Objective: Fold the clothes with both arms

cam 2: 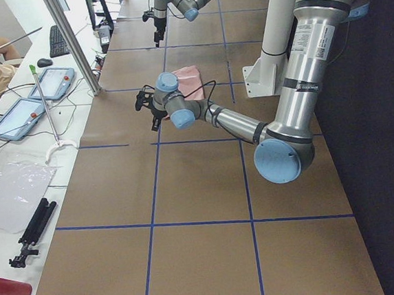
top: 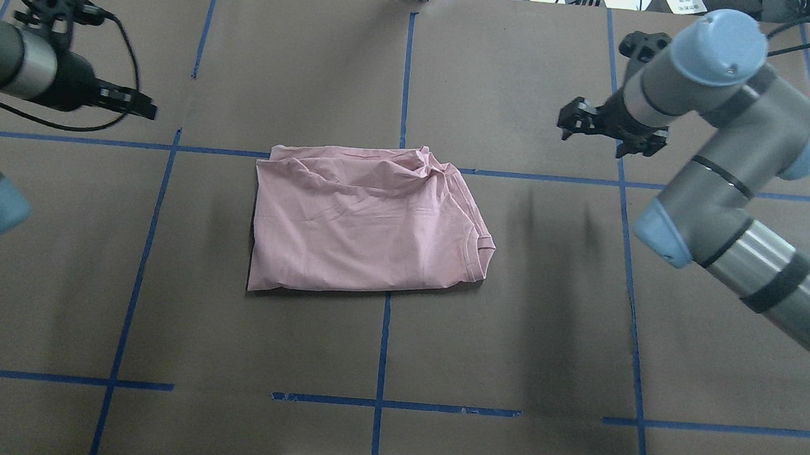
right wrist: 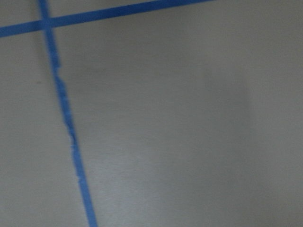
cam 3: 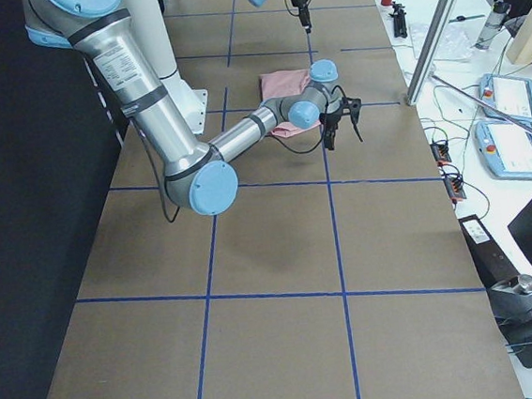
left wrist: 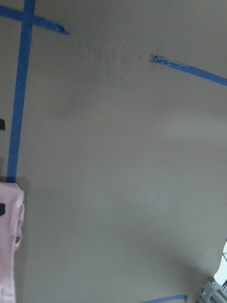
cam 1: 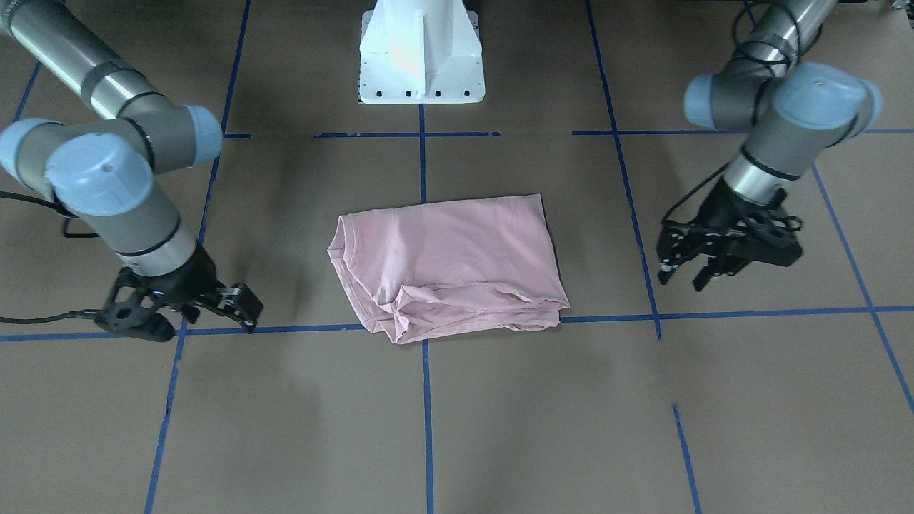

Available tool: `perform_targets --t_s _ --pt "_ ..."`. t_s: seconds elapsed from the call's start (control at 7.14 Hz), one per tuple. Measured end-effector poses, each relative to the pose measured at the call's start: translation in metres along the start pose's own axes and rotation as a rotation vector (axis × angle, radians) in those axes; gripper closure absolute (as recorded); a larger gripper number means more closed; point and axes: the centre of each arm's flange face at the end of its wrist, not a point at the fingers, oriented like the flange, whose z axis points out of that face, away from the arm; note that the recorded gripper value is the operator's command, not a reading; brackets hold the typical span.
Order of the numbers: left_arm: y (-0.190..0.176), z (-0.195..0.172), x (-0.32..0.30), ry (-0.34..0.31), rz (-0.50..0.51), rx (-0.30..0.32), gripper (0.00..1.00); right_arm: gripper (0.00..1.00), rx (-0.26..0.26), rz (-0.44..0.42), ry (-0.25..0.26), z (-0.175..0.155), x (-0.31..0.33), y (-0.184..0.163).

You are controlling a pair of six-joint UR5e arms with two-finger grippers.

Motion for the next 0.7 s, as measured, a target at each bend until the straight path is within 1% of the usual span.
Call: perform_targets --t_s 0.14,0.28,0.42,0.56,0.7 --pt "0.004 -0.034 -0.067 -0.020 0.115 -0.015 0.37 0.00 -0.037 -0.114 0.026 -0.010 0.078 0.001" --pt "0.012 -0.060 -0.120 -0.052 0.185 -0.026 0.36 0.00 -0.073 -0.175 0.022 -0.029 0.154 0.002" --pt "0.019 -0.084 -0.163 -0.095 0.242 -0.050 0.35 0.00 -0.099 -0.195 -0.005 -0.056 0.223 0.008" --pt "0.024 -0.109 -0.202 -0.141 0.279 -0.085 0.06 0.00 -0.114 -0.206 -0.034 -0.080 0.281 0.023" --pt "0.027 -0.138 -0.236 -0.182 0.278 -0.123 0.00 0.00 -0.124 -0.213 -0.044 -0.094 0.322 0.042"
